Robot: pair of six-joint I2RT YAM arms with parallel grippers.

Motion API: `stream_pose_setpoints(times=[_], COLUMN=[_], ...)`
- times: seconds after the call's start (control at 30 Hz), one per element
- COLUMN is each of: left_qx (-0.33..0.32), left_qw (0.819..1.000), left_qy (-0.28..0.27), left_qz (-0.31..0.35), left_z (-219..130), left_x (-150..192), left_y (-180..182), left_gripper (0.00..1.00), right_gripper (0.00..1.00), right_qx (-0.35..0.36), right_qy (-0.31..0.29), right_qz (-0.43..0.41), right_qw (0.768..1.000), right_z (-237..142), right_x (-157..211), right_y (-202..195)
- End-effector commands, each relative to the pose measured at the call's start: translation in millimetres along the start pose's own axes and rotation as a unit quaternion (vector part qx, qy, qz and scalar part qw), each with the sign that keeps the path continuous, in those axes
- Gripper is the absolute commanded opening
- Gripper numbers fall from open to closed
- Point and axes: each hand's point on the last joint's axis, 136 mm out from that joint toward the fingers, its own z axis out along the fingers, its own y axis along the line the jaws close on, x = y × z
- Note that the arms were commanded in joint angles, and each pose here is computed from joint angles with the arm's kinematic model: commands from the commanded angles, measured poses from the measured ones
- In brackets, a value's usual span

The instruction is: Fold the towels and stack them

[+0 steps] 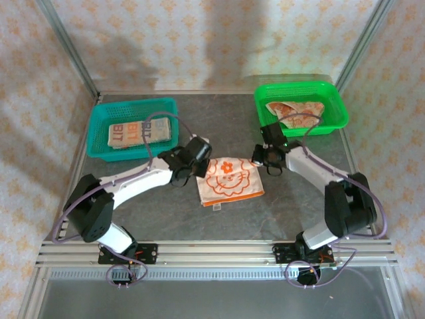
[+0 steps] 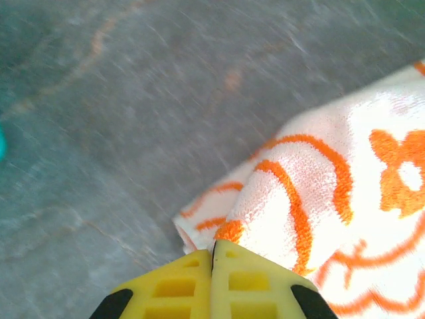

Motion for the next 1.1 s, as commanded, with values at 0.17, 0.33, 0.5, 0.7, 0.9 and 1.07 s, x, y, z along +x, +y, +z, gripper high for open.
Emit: stream_pose_setpoints(times=[0.17,0.33,0.5,0.7,0.9,1.07], left_qx=[0.018,0.015,-0.005,-0.005,-0.020,-0.012], left_qw=[0.999,0.999,0.994,0.984,0.981,0.980], left_qy=[-0.019,0.002,0.062,0.119,0.124,0.132], left_qz=[-0.038,-0.052,-0.093,-0.133,-0.147,-0.150], left_z=[-14.0,-20.6,-5.2,17.8,18.4,22.7], left_x=[37.3,37.9,52.4,68.9,77.3,80.6], left_y=[-11.1,-11.6,-9.1,-15.2,-7.8,-11.4], left_gripper=[0.54,0.52,0.46,0.34,0.33,0.33], right_gripper=[0.57,0.51,0.42,0.33,0.33,0.33], right_qx=[-0.016,0.010,0.021,0.022,0.041,0.060], right_qy=[-0.002,0.026,0.045,0.077,0.094,0.090], right_qz=[0.007,0.009,0.010,0.003,0.005,0.010], right_qw=[1.000,1.000,0.999,0.997,0.995,0.994], right_z=[-19.3,-12.4,-1.8,11.3,18.0,19.5], right_x=[39.0,42.0,43.7,44.8,52.2,55.9], right_y=[-7.1,-11.2,-11.5,-6.3,-14.1,-23.6])
